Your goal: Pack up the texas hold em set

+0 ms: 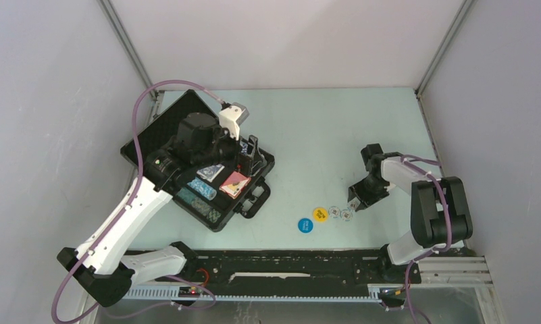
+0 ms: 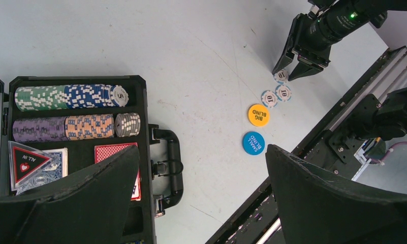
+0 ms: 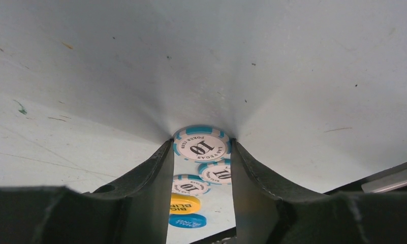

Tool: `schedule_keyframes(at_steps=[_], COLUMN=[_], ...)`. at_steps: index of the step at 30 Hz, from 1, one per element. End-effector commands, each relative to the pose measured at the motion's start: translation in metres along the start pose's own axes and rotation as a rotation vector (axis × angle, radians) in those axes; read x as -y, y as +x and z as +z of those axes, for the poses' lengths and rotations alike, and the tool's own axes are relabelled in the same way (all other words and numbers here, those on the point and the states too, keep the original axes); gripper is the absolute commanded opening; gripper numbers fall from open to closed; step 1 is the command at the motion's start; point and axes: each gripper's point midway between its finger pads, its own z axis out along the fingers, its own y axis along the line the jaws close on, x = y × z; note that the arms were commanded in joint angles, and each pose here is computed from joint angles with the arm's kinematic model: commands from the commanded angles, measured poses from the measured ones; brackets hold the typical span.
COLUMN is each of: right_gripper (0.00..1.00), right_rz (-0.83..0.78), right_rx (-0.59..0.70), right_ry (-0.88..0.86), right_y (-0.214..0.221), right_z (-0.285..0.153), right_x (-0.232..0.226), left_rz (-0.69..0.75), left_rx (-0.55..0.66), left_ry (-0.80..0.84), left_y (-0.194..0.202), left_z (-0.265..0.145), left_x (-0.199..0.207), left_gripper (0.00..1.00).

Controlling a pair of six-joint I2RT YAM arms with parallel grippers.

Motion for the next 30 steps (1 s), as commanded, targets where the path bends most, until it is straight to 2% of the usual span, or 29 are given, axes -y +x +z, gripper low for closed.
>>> schedule_keyframes(at_steps=[1, 5, 9, 15, 30], right_gripper=[0.38, 0.34, 0.35, 0.35, 0.40], right_rz=[0.025, 0.025, 0.026, 0.009, -0.009], right_rx=[0.002, 0.004, 0.053, 0.041, 0.021], right_ry=[-0.003, -0.025, -0.034, -0.051, -0.007], right_y=[0.005, 0.008, 0.004, 0.021, 0.038], right_z=[-0.005, -0.014, -0.026, -0.034, -0.016], right_x=[0.004, 0.004, 0.006, 0.004, 0.007], left_rz=[0.006, 0.005, 0.007, 0.008, 0.007], left_rx=[0.005, 0.007, 0.011, 0.015, 0.015], left_ry=[0.021, 0.023, 0.024, 0.025, 0.031], left_y=[0.002, 0.001, 0.001, 0.000, 0.000], left_z=[0.002, 0.001, 0.000, -0.001, -0.002], left_x=[0.002, 0.002, 0.003, 0.003, 0.004], left_gripper=[1.00, 1.00, 1.00, 1.00, 1.00])
